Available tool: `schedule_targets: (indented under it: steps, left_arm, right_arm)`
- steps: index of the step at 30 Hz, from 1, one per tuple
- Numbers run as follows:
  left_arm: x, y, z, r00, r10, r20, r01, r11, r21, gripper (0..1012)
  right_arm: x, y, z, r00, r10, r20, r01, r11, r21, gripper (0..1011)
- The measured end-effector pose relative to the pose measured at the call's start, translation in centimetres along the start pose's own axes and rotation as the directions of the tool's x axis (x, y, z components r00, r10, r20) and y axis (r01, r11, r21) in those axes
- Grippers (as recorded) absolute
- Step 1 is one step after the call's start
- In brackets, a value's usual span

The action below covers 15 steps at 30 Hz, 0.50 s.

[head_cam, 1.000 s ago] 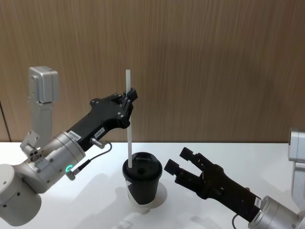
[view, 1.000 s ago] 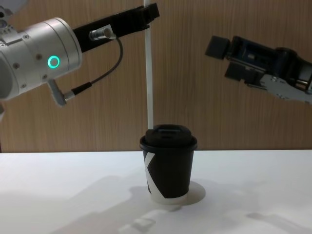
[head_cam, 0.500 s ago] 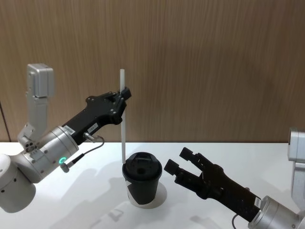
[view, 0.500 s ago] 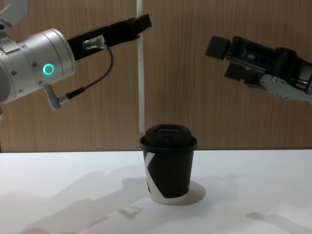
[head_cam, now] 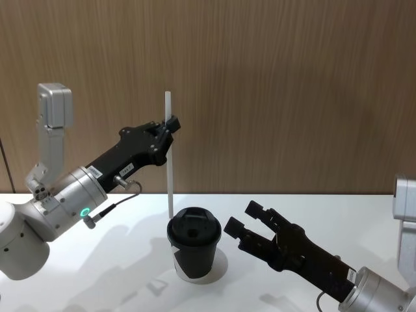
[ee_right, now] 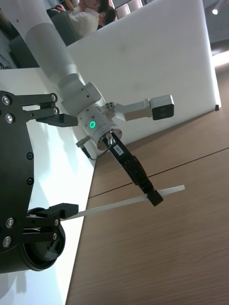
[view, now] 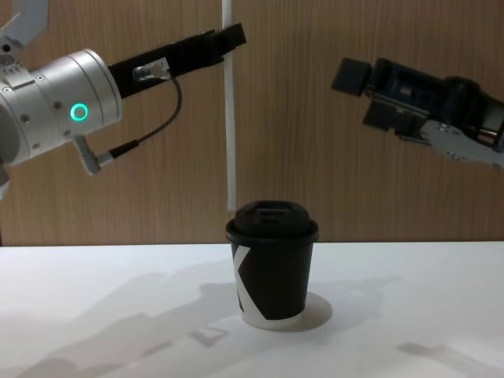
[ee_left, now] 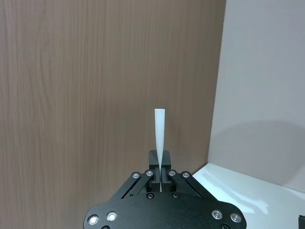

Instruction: Pick up the straw with one hand, pass it to the other hand, and insert it into the cup.

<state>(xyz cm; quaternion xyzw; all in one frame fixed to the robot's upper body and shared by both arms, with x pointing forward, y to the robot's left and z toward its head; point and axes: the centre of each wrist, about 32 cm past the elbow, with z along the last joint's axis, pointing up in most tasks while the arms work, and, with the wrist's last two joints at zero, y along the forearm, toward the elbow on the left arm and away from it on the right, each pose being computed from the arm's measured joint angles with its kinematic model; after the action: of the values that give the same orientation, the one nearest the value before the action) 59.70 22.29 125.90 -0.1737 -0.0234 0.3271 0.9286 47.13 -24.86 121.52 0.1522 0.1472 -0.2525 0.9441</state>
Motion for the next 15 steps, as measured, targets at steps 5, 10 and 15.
schedule_targets:
  steps: [5, 10, 15]
  left_arm:
    - [-0.07, -0.35, 0.21, 0.9999, -0.017, 0.002, 0.017, 0.9998, -0.009, 18]
    - [-0.41, -0.78, 0.65, 0.9993, -0.035, 0.010, 0.035, 0.9991, -0.023, 18]
    - [-0.76, -1.04, 0.98, 0.9987, -0.049, 0.016, 0.049, 0.9983, -0.032, 19]
  right_arm:
    - [0.00, 0.00, 0.00, 1.000, 0.000, 0.000, 0.000, 1.000, 0.000, 1001]
    - [0.00, 0.00, 0.00, 1.000, 0.000, 0.000, 0.000, 1.000, 0.000, 1001]
    - [0.00, 0.00, 0.00, 1.000, 0.000, 0.000, 0.000, 1.000, 0.000, 1001]
